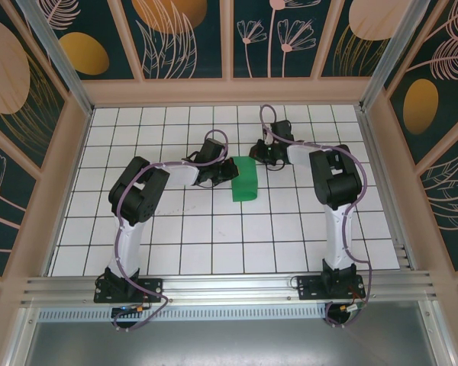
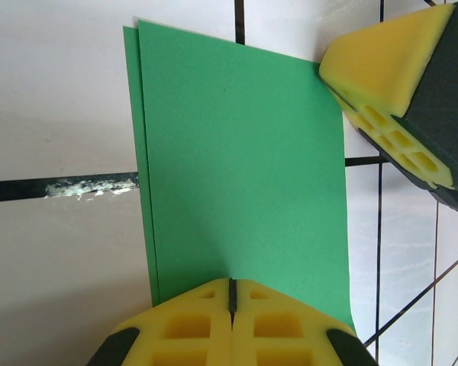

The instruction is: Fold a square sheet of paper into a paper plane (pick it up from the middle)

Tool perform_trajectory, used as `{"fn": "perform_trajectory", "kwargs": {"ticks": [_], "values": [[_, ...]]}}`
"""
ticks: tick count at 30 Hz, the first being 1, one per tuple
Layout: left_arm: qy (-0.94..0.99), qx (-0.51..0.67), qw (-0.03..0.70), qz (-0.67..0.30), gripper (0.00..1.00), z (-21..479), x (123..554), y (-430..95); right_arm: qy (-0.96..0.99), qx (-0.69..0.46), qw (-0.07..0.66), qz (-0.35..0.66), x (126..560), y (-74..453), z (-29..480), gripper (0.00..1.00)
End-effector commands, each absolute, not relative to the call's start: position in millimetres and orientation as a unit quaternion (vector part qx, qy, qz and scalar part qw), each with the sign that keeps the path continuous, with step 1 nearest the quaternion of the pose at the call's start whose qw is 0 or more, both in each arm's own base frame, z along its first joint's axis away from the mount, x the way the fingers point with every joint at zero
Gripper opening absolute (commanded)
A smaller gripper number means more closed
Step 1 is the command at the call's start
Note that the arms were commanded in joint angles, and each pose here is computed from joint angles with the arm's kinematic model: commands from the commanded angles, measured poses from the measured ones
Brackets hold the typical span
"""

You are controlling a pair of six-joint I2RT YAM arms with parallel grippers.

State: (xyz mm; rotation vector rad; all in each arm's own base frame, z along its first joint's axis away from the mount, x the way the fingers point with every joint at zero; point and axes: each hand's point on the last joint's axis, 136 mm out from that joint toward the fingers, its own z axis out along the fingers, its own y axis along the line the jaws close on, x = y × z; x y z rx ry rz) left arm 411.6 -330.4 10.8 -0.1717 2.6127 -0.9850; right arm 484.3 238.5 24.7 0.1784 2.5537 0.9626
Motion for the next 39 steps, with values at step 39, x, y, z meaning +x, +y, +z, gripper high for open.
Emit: {"fn": "perform_trajectory", "kwargs": {"ticks": [39], "values": [[0.98,-0.112,0.062,-0.154,0.0,-99,348,-244,0.925,0.013,0.1,0.366,352,237,19,0.01]]}}
